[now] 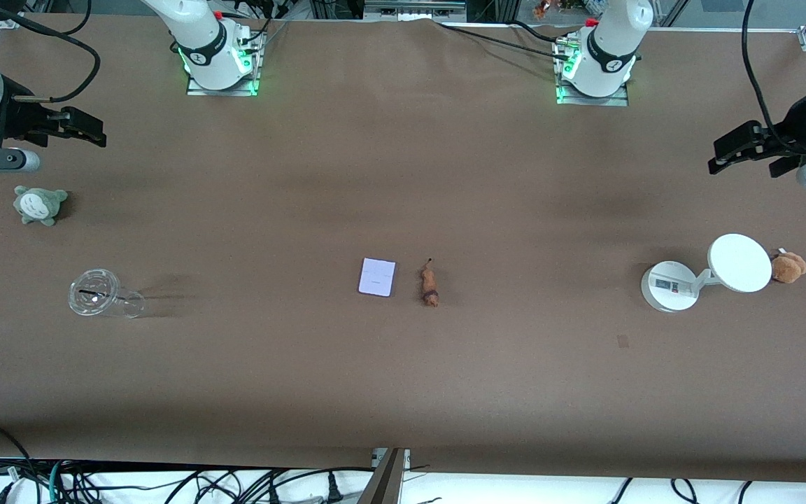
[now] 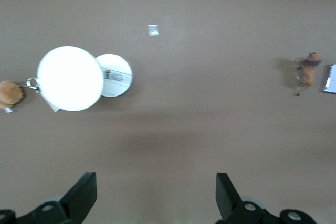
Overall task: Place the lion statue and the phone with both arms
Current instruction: 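Reach the left gripper down to the brown lion figurine and grasp it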
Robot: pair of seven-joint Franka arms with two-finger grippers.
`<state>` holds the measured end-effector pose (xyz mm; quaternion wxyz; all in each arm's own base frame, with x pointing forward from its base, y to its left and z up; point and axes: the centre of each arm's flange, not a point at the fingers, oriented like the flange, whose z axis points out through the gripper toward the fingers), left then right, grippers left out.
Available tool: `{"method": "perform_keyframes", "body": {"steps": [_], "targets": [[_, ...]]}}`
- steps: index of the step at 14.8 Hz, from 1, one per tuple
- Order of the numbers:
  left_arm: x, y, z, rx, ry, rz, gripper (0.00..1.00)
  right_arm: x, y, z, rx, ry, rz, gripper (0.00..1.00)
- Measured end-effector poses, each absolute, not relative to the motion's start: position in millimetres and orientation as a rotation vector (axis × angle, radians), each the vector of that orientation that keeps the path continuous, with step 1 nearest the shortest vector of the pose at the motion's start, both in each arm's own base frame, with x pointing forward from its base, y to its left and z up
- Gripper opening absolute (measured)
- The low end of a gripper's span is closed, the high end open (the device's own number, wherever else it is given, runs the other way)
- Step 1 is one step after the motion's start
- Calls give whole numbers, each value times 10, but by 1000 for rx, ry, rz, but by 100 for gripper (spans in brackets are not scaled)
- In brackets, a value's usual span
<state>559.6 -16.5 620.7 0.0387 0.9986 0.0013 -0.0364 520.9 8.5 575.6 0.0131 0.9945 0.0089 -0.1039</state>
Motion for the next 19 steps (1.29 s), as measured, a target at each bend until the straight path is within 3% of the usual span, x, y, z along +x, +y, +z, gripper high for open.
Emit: {"method": "perform_keyframes", "body": {"steps": [5,13,19], "targets": [[5784,-73,5786,3055,37,-231,100,5210,96,5757,3098,31,-322,100],[5907,48,5681,3052,70,-275,100,5210,131,5758,3097,41,-321,100],[6050,-456,5335,2996,157,-370,100,5213,132,5755,3097,41,-321,100]]}}
